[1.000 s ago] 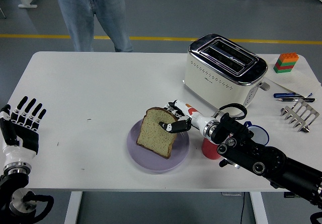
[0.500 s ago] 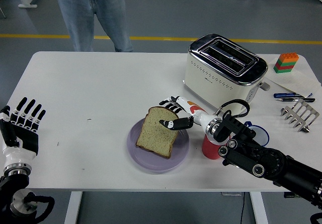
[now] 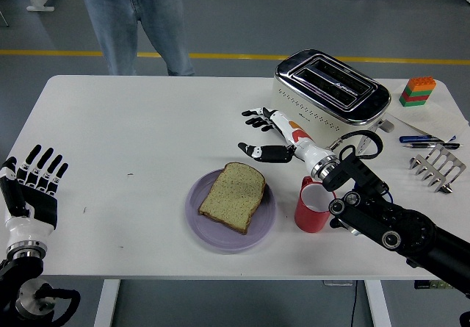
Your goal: Push plate across desktop,pick up the break from the machine,place the break in the plate
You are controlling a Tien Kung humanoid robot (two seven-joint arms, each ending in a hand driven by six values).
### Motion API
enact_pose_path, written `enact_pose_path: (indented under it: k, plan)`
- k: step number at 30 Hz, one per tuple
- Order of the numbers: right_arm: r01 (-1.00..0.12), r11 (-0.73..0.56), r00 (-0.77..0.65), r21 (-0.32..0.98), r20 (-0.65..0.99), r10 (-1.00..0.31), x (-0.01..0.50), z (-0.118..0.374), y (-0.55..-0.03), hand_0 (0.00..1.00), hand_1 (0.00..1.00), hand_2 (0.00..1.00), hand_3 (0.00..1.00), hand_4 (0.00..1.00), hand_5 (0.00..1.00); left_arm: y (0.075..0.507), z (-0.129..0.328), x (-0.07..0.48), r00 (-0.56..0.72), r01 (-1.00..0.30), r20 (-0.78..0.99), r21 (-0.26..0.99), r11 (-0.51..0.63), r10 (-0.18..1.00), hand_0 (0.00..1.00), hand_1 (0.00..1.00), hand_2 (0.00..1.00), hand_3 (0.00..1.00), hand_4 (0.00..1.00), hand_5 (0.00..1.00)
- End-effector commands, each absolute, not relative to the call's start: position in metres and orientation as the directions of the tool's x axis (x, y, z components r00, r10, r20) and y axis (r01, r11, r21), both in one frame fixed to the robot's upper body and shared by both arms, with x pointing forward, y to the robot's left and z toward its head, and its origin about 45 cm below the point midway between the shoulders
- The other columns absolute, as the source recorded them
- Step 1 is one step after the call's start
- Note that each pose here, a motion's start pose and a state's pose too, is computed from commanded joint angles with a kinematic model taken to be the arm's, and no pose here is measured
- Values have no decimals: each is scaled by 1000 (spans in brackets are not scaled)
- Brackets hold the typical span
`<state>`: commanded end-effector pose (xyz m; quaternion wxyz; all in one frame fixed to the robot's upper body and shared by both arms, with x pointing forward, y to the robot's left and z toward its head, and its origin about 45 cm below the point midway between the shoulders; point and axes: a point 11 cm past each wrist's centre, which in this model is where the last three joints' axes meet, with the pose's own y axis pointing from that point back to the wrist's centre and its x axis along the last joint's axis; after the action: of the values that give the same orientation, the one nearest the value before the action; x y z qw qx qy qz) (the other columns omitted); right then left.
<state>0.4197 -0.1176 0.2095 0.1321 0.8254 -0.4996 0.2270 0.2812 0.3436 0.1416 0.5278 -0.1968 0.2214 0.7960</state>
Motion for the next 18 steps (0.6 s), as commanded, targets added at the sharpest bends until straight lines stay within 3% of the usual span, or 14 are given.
enact_pose_path:
  k: [3, 4, 9, 13, 18]
  plan:
    - [-870, -486, 435, -84, 332, -837, 420, 242, -121, 728, 718, 720, 774, 767, 228, 344, 143, 282, -364, -928, -549, 141, -345, 753, 743, 701, 710, 696, 505, 998]
    - [-868, -486, 442, -98, 289, -849, 421, 249, -122, 703, 696, 704, 714, 635, 275, 344, 143, 282, -363, -928, -549, 141, -345, 753, 743, 701, 709, 696, 506, 998]
    - [-871, -468, 474, -151, -2, -881, 423, 288, -149, 703, 696, 704, 714, 635, 275, 345, 146, 283, -360, -928, -551, 130, -349, 753, 743, 701, 709, 696, 506, 998]
    - [-933, -321, 352, -163, -227, -908, 429, 296, -204, 701, 693, 707, 709, 598, 313, 345, 153, 284, -350, -931, -541, 111, -347, 765, 743, 702, 709, 695, 505, 998]
    - [-983, -123, 164, -135, -352, -921, 424, 282, -282, 701, 690, 704, 707, 594, 314, 343, 163, 286, -329, -937, -528, 83, -339, 782, 745, 702, 709, 696, 504, 998]
